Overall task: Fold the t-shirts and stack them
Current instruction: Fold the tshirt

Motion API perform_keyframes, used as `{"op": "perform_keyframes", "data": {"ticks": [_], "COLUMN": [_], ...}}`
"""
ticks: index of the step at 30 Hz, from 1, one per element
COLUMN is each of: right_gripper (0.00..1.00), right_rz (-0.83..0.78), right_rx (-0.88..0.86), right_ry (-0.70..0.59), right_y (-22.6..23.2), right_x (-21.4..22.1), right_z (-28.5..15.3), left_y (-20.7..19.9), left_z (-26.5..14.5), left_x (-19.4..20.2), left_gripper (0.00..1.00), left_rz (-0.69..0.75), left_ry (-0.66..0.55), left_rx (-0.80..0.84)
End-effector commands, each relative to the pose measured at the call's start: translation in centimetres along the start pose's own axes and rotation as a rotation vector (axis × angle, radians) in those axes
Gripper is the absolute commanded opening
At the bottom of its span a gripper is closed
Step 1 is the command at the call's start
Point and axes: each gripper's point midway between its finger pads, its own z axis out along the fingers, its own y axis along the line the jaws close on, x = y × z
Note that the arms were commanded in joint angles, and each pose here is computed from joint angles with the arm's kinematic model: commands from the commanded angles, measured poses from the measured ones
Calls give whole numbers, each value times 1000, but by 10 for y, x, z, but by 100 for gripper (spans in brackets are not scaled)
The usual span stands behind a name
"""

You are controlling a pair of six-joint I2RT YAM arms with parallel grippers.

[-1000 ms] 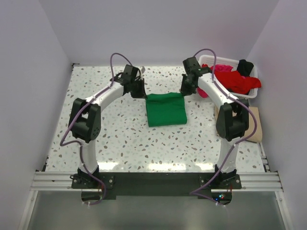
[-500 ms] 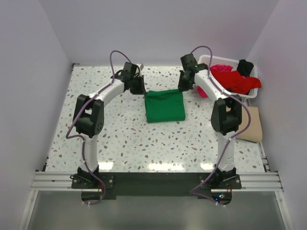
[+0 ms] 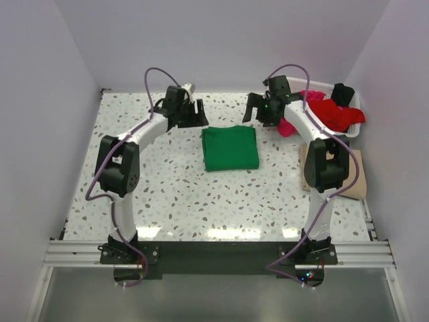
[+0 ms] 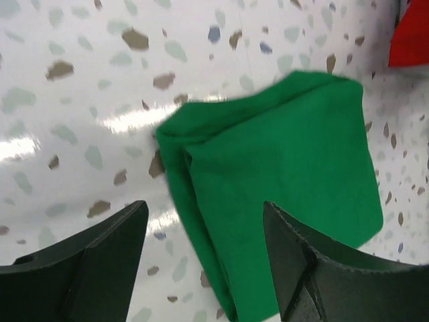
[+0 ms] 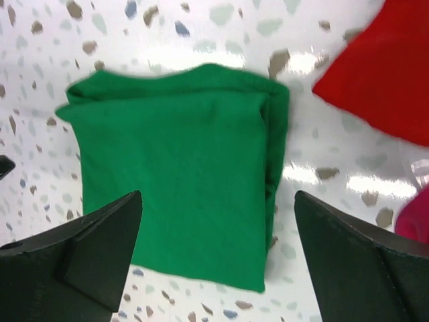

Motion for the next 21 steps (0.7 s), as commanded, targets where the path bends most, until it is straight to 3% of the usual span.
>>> {"op": "perform_keyframes", "data": {"ticks": [1, 11, 21], "right_gripper": [99, 99, 98], "right_rz": [-37, -12, 9], "right_rx": [-136, -217, -204], "right_ry": [-44, 62, 124], "right_y": [6, -13, -24], "right_x": [2, 48, 68], "right_z": [-23, -13, 15], "left_y": [-15, -15, -9], "left_z": [-13, -3, 22], "left_x": [24, 75, 83], "left_gripper": [74, 74, 71], "left_rz": [-19, -81, -58], "left_ry": [18, 103, 151], "left_rx": [124, 170, 179]}}
